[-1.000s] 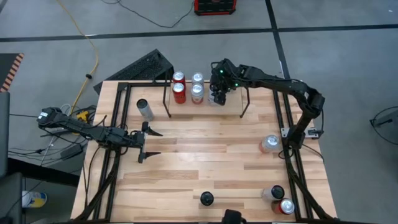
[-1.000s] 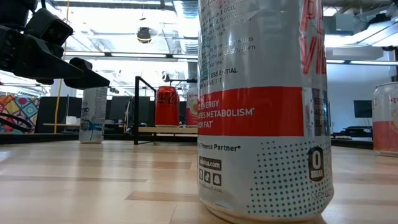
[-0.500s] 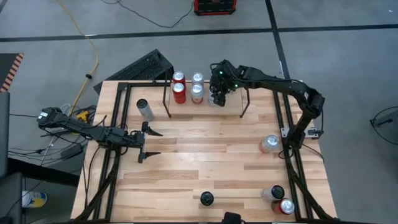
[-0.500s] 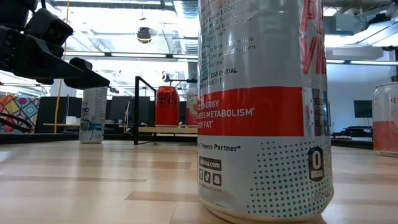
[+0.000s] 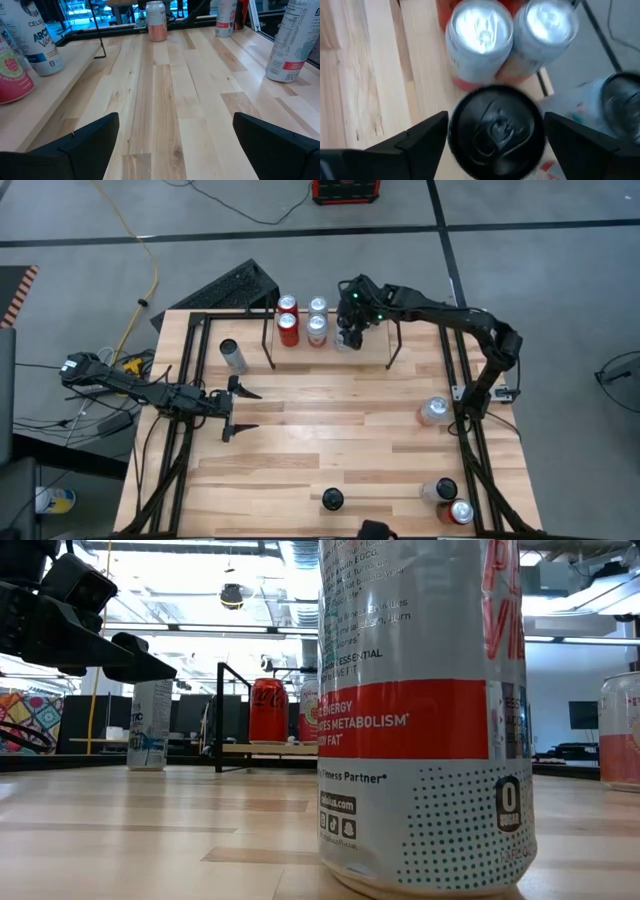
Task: Place canned beverage on shelf
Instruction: Put the bottom white blue soda can on the shelf and align with other white blue soda can
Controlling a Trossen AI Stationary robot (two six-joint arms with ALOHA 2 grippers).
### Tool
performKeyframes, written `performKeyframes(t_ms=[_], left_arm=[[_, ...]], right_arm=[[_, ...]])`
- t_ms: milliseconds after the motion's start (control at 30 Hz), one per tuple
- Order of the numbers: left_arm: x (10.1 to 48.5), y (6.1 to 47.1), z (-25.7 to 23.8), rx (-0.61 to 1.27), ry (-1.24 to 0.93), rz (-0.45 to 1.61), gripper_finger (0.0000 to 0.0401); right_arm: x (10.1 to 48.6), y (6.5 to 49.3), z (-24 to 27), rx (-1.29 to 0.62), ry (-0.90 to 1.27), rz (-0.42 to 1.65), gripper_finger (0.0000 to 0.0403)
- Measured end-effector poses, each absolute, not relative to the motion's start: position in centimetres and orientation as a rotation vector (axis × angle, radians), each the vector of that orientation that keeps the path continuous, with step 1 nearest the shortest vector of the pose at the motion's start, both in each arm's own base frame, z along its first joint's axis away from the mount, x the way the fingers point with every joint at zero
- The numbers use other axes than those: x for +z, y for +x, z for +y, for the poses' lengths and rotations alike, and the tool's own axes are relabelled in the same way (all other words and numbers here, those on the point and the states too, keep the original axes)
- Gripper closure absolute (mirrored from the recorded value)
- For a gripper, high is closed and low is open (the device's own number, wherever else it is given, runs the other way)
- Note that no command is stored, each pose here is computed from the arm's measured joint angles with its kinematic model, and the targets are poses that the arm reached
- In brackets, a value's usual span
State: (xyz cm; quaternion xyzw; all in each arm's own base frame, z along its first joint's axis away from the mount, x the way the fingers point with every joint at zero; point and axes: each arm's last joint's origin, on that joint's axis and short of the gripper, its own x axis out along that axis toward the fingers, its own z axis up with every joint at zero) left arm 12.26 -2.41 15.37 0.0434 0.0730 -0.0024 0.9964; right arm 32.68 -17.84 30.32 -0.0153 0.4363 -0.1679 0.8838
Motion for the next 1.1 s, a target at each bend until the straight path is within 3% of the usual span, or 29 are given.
performKeyframes(t_ms=[367, 533, 767, 900, 1100], left_arm=[[15.4, 12.3, -2.4, -0.005, 0.087, 0.146, 0.0022], [15.4, 12.3, -2.4, -0.004, 0.081, 0.147, 0.0022], [15.2, 12.2, -2.4, -0.011, 0.035, 0.169, 0.0022], [15.0, 12.2, -2.4, -0.008, 0.003, 0.186, 0.0022], [15.0, 12.2, -2.4, -0.006, -0.006, 0.189, 0.0022]], right_arm=[[35.0, 33.5, -16.5, -0.435, -0.156, 0.847, 0.0054], [37.2, 33.6, -14.1, -0.388, -0.113, 0.855, 0.0056], [34.2, 32.4, -7.1, -0.311, -0.137, 0.991, 0.0106], [32.2, 31.3, -3.6, -0.419, -0.225, 0.825, 0.0147], [28.0, 30.4, -1.4, -0.477, -0.170, 0.599, 0.0223]])
